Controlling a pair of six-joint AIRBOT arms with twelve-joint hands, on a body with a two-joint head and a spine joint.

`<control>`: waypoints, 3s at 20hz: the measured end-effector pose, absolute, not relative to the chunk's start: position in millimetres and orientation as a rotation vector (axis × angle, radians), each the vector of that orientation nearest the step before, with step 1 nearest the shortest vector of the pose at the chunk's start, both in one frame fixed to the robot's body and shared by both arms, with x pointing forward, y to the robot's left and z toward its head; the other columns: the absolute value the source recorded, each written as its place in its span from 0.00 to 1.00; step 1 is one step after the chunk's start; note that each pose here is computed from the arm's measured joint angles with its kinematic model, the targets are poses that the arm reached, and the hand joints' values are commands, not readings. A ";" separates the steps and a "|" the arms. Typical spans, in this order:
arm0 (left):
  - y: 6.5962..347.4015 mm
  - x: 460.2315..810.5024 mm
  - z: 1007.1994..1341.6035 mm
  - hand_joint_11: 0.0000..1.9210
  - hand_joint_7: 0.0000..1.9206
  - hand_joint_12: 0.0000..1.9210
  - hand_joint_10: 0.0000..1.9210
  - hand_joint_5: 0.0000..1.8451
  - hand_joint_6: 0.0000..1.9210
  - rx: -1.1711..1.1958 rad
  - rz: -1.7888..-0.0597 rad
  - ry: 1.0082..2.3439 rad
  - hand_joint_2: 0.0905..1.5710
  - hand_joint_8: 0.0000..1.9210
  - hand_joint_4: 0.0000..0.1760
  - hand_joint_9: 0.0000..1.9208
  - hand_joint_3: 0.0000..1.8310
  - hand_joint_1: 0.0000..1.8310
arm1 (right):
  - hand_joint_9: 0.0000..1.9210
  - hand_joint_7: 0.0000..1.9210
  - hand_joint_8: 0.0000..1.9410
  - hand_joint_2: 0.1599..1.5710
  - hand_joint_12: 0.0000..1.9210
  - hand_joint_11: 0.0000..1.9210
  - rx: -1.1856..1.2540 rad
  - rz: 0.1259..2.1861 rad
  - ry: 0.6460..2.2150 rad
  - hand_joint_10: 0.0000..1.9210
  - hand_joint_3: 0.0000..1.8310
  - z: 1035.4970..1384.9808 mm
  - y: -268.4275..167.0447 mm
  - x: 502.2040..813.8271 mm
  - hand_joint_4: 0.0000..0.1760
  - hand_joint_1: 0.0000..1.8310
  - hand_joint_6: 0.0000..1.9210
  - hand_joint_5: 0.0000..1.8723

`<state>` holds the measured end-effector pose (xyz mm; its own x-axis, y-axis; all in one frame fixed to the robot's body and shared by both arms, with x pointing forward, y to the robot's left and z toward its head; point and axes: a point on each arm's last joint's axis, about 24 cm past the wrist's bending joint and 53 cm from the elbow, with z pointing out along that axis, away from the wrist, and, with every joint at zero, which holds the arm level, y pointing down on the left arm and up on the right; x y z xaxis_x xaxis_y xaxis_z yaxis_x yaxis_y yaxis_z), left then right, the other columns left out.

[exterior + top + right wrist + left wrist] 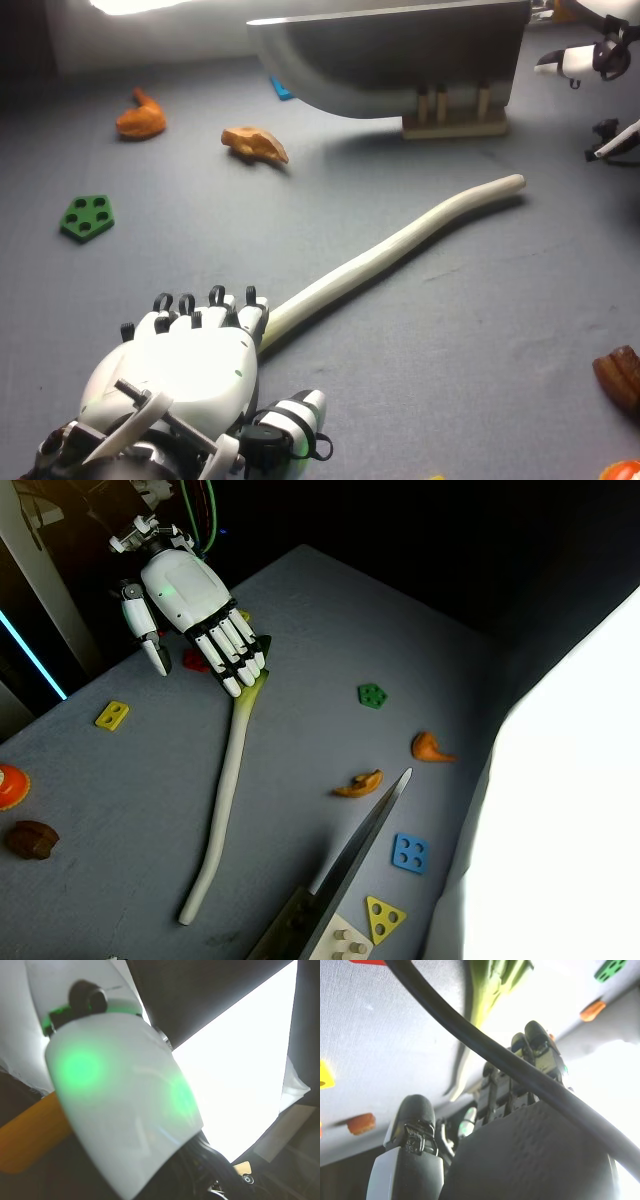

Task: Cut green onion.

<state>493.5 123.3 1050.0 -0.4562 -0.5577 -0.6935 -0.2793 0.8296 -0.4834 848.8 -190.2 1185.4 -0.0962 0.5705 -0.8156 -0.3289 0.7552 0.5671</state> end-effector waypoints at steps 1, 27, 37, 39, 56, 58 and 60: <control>123.3 493.5 1050.0 0.00 0.03 0.25 0.00 0.06 0.00 -0.614 -0.374 2.069 0.85 0.00 0.19 0.05 0.00 0.10 | 0.11 0.18 0.69 0.61 0.97 0.02 0.207 0.762 1.487 0.84 0.00 1185.4 -190.2 848.8 0.00 0.62 0.67 0.16; 122.7 494.6 1051.5 0.00 0.04 0.19 0.00 0.09 0.00 -0.610 -0.378 2.063 0.85 0.00 0.14 0.04 0.00 0.13 | 0.52 0.49 1.00 0.52 1.00 0.52 0.208 0.762 1.478 1.00 0.36 1187.8 -192.3 849.2 0.00 0.60 0.76 0.43; 121.7 495.6 1051.6 0.00 0.03 0.21 0.00 0.09 0.00 -0.611 -0.380 2.060 0.85 0.00 0.12 0.04 0.00 0.15 | 0.81 0.77 1.00 0.62 1.00 0.84 0.210 0.764 1.477 1.00 0.08 1187.9 -192.3 849.2 0.00 0.81 0.93 0.55; 121.5 496.2 1052.6 0.00 0.04 0.22 0.00 0.08 0.00 -0.610 -0.382 2.056 0.85 0.00 0.13 0.05 0.00 0.15 | 0.86 0.82 1.00 0.61 1.00 0.89 0.222 0.775 1.466 1.00 0.16 1190.3 -193.2 849.2 0.00 0.87 0.99 0.64; 114.8 492.8 1041.1 0.00 0.04 0.22 0.00 0.08 0.00 -0.614 -0.380 2.085 0.85 0.00 0.14 0.05 0.00 0.15 | 0.86 0.82 1.00 0.43 1.00 0.88 0.175 0.742 1.411 1.00 0.44 1201.0 -193.1 846.9 1.00 0.89 1.00 0.67; 117.2 490.9 1037.1 0.00 0.03 0.20 0.00 0.08 0.00 -0.618 -0.368 2.096 0.85 0.00 0.16 0.04 0.00 0.13 | 0.86 0.82 1.00 0.42 1.00 0.88 0.171 0.744 1.403 1.00 0.44 1202.4 -192.2 846.5 1.00 0.88 1.00 0.69; 119.8 490.8 1033.7 0.00 0.03 0.18 0.00 0.08 0.00 -0.628 -0.353 2.102 0.85 0.00 0.14 0.04 0.00 0.15 | 0.86 0.83 1.00 0.43 1.00 0.88 0.166 0.744 1.395 1.00 0.44 1204.1 -192.1 845.9 1.00 0.89 1.00 0.68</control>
